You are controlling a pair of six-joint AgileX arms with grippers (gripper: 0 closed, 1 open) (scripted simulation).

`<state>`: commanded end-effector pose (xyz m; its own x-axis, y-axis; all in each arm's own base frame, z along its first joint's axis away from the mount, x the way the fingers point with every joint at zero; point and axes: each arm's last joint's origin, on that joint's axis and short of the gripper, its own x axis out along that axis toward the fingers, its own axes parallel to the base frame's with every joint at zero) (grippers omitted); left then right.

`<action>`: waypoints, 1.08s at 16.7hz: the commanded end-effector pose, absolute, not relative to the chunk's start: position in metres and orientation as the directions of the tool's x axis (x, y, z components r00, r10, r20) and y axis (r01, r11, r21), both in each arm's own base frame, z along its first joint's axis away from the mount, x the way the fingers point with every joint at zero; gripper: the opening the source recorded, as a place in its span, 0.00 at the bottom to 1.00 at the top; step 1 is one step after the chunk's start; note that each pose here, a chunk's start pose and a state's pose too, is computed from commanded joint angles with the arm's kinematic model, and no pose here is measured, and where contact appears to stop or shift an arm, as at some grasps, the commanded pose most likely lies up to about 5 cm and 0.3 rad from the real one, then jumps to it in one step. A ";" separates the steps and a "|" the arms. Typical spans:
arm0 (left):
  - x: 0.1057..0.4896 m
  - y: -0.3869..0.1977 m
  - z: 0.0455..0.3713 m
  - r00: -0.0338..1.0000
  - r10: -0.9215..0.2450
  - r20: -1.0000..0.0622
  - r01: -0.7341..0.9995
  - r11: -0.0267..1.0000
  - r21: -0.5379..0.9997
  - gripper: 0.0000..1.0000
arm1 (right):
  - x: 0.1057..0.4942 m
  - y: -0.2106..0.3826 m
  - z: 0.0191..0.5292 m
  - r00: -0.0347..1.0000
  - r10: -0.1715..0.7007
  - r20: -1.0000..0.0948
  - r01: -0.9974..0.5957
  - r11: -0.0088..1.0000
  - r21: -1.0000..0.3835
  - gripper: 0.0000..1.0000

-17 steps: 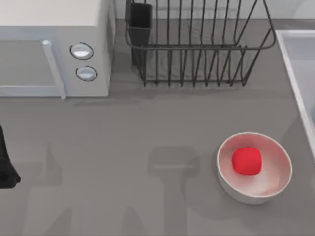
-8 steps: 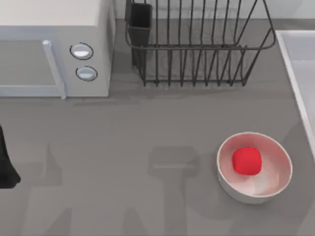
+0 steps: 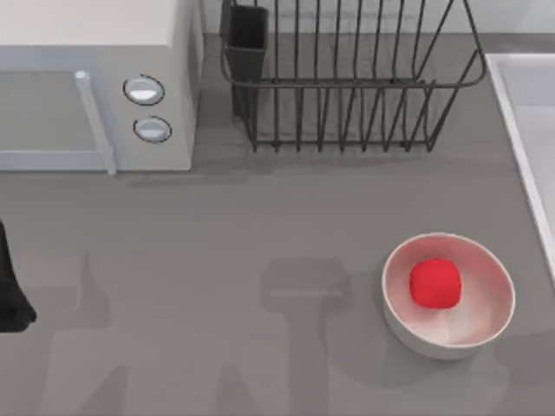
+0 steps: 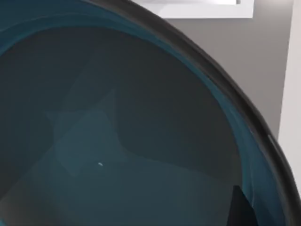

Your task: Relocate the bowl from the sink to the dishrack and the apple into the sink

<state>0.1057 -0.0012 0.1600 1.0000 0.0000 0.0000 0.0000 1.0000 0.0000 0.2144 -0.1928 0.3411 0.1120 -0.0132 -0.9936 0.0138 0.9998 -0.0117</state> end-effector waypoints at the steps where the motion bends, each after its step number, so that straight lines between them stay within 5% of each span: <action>1: 0.106 -0.001 0.160 1.000 0.000 0.000 0.000 1.000 0.000 1.00 | 0.202 -0.188 0.346 0.109 -0.009 -0.994 0.011 1.000 -0.008 0.00; 10: 0.106 -0.001 0.160 1.000 0.000 0.000 0.000 1.000 0.000 1.00 | 0.189 -0.179 0.351 0.109 -0.014 -0.994 0.004 1.000 -0.014 0.00; 14: 0.106 -0.001 0.160 1.000 0.000 0.000 0.000 1.000 0.000 1.00 | 0.224 -0.163 0.354 0.178 -0.147 -0.973 -0.028 0.988 -0.154 0.00; 18: 0.106 -0.001 0.160 1.000 0.000 0.000 0.000 1.000 0.000 1.00 | 0.286 -0.115 0.358 0.365 -0.312 -0.877 -0.056 0.933 -0.355 0.00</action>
